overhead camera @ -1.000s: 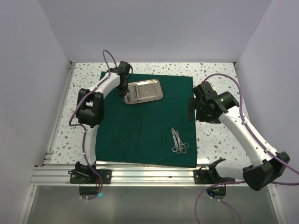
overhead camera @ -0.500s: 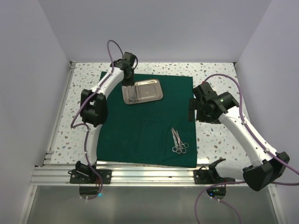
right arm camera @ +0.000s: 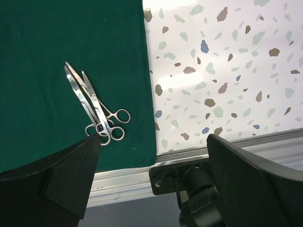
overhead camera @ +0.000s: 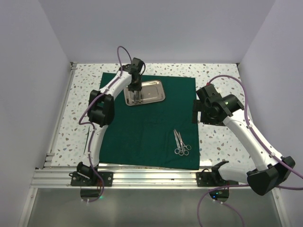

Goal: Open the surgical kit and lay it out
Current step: Pick up the medical item from the container.

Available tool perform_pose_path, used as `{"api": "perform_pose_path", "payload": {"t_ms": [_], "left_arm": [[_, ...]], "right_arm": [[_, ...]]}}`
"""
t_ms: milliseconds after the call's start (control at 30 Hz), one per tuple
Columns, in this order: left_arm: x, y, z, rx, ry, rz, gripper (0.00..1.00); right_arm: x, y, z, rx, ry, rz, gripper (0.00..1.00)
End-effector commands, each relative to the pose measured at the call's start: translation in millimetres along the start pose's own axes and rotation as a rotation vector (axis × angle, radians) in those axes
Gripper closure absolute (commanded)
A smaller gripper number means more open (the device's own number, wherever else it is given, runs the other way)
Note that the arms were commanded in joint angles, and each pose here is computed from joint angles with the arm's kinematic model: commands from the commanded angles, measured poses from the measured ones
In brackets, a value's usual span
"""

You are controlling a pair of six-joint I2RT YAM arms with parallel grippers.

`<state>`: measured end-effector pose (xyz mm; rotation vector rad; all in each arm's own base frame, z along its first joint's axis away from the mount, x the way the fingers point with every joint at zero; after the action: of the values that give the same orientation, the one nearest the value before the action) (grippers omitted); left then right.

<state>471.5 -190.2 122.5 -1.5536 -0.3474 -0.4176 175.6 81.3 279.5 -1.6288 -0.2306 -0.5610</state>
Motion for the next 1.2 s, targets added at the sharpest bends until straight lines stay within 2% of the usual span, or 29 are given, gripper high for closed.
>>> {"api": "perform_pose_path", "payload": {"t_ms": [0, 200, 433, 533, 767, 967, 1067, 1100, 1167], "left_arm": [[10.9, -2.2, 0.4, -0.007, 0.008, -0.036, 0.65], [2.7, 11.0, -0.2, -0.011, 0.014, -0.005, 0.73], [-10.9, 25.7, 1.4, -0.006, 0.009, 0.035, 0.87], [-10.4, 25.5, 0.8, -0.013, 0.009, 0.034, 1.00], [11.3, -4.0, -4.1, -0.062, -0.011, -0.040, 1.00], [34.3, -59.2, -6.1, -0.119, -0.039, -0.139, 1.00], [28.3, -78.9, -7.6, -0.131, -0.044, -0.148, 1.00], [14.6, -74.0, -8.8, -0.122, -0.034, -0.112, 1.00], [4.7, -91.0, -16.7, -0.136, -0.025, -0.125, 1.00]], "right_arm": [[-1.0, -3.4, -6.1, -0.025, 0.026, -0.022, 0.01], [0.5, -3.8, -5.6, -0.030, 0.025, -0.021, 0.02], [3.4, -3.1, -3.3, -0.035, 0.009, -0.013, 0.02], [4.3, -2.3, -2.7, -0.037, 0.009, -0.011, 0.01], [5.7, -0.1, 0.5, -0.022, 0.003, -0.008, 0.02], [5.5, 1.0, 2.6, 0.002, -0.005, -0.007, 0.01], [5.1, 0.7, 2.4, 0.011, -0.013, -0.014, 0.02], [4.9, 1.2, 2.2, 0.012, -0.014, -0.014, 0.02], [3.5, 2.1, 2.1, 0.019, -0.022, -0.011, 0.02]]}}
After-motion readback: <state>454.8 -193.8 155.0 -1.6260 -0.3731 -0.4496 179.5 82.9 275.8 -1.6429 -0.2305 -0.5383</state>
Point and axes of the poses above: each gripper's point midway between its finger pads, its own y axis out along the fingers, its own z axis along the line the jaws close on, x = y × z, the point moved 9 cm from there along -y, back along the fingers, and after that the axes turned 3 degrees about y, right-handed, at the moved point
